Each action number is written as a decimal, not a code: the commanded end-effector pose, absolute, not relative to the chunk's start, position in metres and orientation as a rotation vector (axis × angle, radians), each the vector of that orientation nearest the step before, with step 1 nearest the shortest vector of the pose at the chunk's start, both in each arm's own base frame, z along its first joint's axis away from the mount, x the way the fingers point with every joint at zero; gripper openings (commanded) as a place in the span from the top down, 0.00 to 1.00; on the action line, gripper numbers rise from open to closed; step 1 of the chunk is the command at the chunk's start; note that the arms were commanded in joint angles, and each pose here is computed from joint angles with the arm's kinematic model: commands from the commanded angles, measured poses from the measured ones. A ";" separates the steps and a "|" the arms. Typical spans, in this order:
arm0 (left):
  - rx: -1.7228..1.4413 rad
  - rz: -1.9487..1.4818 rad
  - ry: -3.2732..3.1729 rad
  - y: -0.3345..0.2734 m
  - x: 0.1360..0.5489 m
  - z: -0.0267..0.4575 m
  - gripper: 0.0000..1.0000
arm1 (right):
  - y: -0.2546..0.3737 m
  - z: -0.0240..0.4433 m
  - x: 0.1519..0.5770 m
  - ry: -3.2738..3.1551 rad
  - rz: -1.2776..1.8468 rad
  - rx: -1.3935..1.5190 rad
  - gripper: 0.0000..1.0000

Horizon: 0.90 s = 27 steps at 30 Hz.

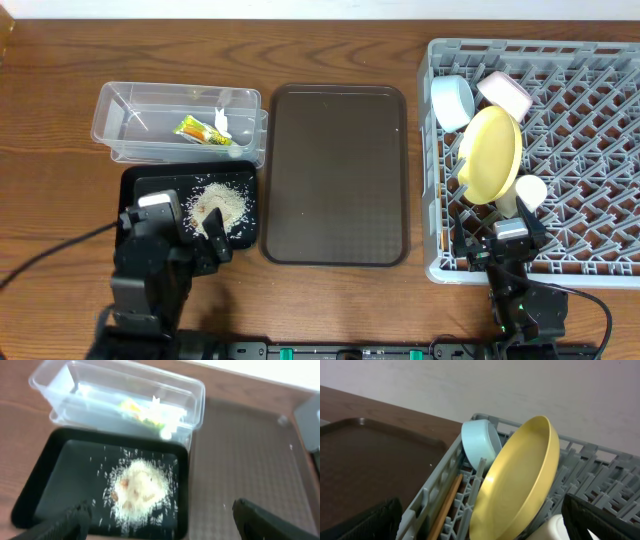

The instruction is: Sort waste into correct bins and load items into the dishwasher rack

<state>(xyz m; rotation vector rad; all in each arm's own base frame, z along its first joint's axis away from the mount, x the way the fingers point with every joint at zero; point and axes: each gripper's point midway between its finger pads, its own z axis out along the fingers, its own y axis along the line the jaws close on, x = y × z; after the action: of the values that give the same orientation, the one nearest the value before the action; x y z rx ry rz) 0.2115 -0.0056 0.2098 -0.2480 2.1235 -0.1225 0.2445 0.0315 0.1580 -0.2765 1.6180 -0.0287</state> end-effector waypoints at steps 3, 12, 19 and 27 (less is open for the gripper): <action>-0.248 -0.110 1.993 0.000 0.221 0.181 0.07 | 0.031 0.158 0.244 1.613 -0.038 -0.288 0.01; -0.236 -0.162 1.703 -0.002 0.239 0.169 0.07 | 0.031 0.158 0.244 1.613 -0.038 -0.288 0.01; -0.248 -0.162 1.616 0.003 0.246 0.159 0.07 | 0.031 0.158 0.244 1.613 -0.038 -0.288 0.01; -0.225 -0.182 1.714 -0.004 0.244 0.137 0.07 | 0.031 0.158 0.244 1.613 -0.038 -0.288 0.01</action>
<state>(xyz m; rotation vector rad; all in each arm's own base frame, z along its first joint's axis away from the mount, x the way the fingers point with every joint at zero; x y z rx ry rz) 0.2449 -0.0049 0.1539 -0.2275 1.6592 -0.1976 0.2444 0.0318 0.1583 -0.2778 1.6166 -0.0272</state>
